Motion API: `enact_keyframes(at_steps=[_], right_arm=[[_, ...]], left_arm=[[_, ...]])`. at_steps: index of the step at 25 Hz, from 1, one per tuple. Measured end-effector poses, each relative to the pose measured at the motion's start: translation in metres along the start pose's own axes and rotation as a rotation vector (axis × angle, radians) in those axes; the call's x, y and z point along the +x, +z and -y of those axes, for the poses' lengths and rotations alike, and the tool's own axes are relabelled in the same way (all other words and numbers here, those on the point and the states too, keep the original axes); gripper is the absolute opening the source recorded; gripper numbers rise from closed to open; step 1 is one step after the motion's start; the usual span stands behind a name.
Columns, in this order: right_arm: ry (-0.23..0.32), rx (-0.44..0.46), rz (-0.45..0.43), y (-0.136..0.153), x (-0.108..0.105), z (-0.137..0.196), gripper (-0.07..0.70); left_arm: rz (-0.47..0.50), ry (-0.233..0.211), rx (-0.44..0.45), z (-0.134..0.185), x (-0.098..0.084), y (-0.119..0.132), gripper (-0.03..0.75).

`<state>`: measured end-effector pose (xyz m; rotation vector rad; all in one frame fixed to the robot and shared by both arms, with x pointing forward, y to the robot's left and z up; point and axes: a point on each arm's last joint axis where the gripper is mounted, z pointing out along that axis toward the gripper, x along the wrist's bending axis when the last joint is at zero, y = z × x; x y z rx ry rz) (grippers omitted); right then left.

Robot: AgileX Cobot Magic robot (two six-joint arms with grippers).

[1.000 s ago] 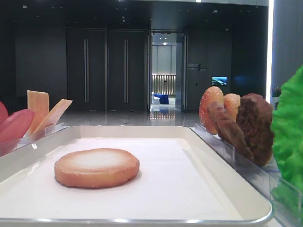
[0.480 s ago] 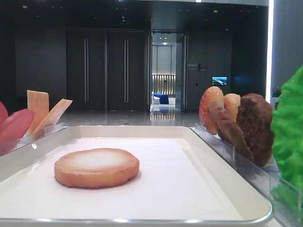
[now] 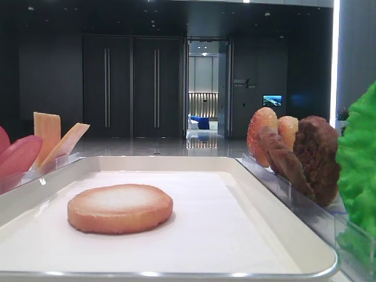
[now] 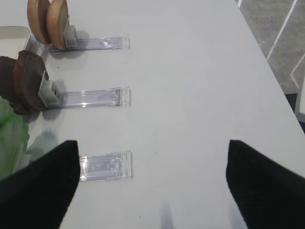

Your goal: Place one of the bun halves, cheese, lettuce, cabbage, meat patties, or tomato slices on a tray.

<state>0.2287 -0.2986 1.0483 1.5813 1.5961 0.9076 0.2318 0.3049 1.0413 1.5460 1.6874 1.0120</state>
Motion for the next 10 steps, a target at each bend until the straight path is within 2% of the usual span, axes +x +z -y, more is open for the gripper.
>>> enact_keyframes(at_steps=[10], right_arm=[[0.0,0.0,0.0,0.0,0.0,0.0,0.591]], left_arm=[[0.0,0.0,0.0,0.0,0.0,0.0,0.695]])
